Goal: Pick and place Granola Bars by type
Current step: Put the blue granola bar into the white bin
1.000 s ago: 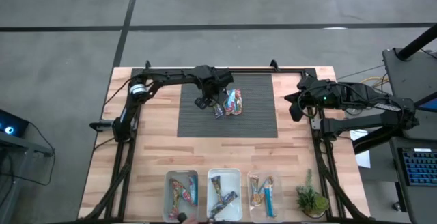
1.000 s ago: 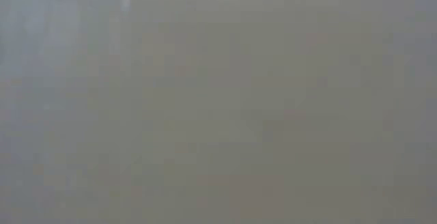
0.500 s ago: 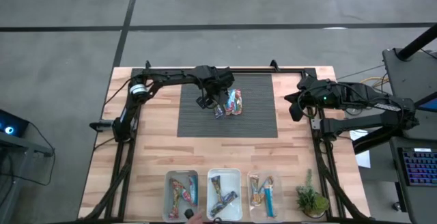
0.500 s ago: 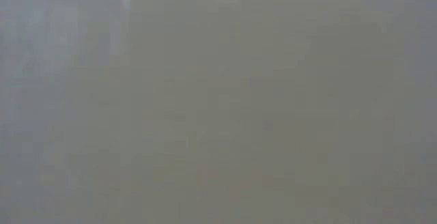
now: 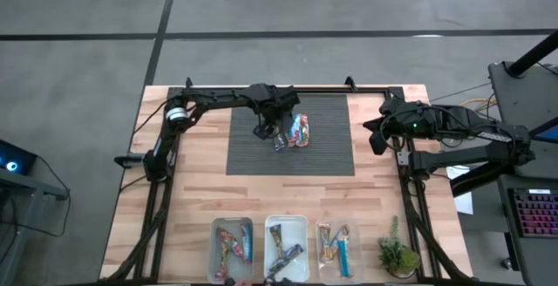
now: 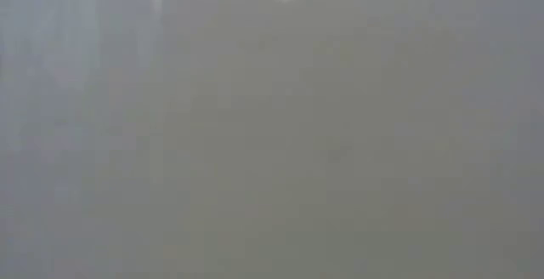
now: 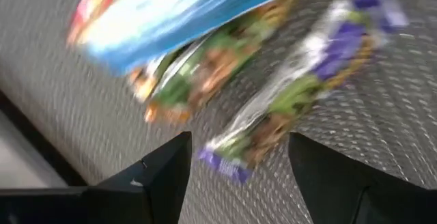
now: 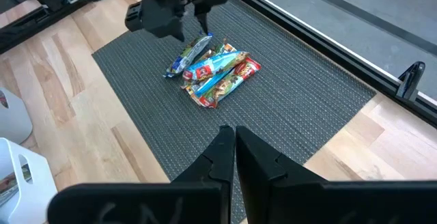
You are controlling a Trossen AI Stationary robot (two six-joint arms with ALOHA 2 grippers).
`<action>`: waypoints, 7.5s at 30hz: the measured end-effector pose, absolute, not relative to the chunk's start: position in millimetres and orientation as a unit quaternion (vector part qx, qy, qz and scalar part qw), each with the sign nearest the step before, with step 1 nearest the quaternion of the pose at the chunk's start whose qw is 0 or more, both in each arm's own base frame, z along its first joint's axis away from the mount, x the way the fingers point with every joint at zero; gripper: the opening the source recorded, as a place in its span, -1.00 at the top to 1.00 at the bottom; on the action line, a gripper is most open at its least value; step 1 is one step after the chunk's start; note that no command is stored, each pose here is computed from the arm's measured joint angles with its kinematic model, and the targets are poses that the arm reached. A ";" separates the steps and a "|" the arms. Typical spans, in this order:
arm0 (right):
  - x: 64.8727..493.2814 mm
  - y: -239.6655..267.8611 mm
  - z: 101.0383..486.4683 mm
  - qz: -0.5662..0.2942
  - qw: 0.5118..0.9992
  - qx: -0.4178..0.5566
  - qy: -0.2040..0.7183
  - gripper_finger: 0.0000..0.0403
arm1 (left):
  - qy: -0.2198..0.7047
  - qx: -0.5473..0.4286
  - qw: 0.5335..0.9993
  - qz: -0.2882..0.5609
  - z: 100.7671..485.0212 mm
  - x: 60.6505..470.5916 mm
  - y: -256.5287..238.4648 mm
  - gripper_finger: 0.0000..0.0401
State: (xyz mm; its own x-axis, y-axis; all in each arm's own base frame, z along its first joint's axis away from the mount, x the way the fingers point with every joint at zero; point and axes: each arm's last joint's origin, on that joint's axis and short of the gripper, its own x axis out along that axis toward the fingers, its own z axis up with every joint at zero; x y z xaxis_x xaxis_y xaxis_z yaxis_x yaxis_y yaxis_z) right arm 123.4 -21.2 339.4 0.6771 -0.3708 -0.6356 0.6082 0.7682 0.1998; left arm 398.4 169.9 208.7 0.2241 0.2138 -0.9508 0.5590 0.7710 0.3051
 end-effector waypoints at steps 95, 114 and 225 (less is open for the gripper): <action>123.6 -21.2 339.5 -0.274 0.894 0.200 0.293 0.96 | 0.335 -0.575 0.506 0.549 185.7 381.6 183.8 -0.13; 123.5 -21.2 339.6 -0.274 0.894 0.201 0.293 0.96 | 0.329 -0.582 0.513 0.538 178.8 382.8 183.7 -0.13; 123.3 -21.2 339.4 -0.273 0.894 0.198 0.295 0.96 | 0.275 -0.639 0.426 0.578 165.0 382.7 176.2 0.42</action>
State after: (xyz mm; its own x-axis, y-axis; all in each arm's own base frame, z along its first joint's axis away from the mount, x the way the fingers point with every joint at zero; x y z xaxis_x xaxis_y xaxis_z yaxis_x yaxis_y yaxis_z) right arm 123.3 -21.2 339.4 0.6766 -0.3709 -0.6362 0.6052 0.7722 0.1934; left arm 382.7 176.2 165.0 0.1799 0.1411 -0.9735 -0.8447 -0.4850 -0.2264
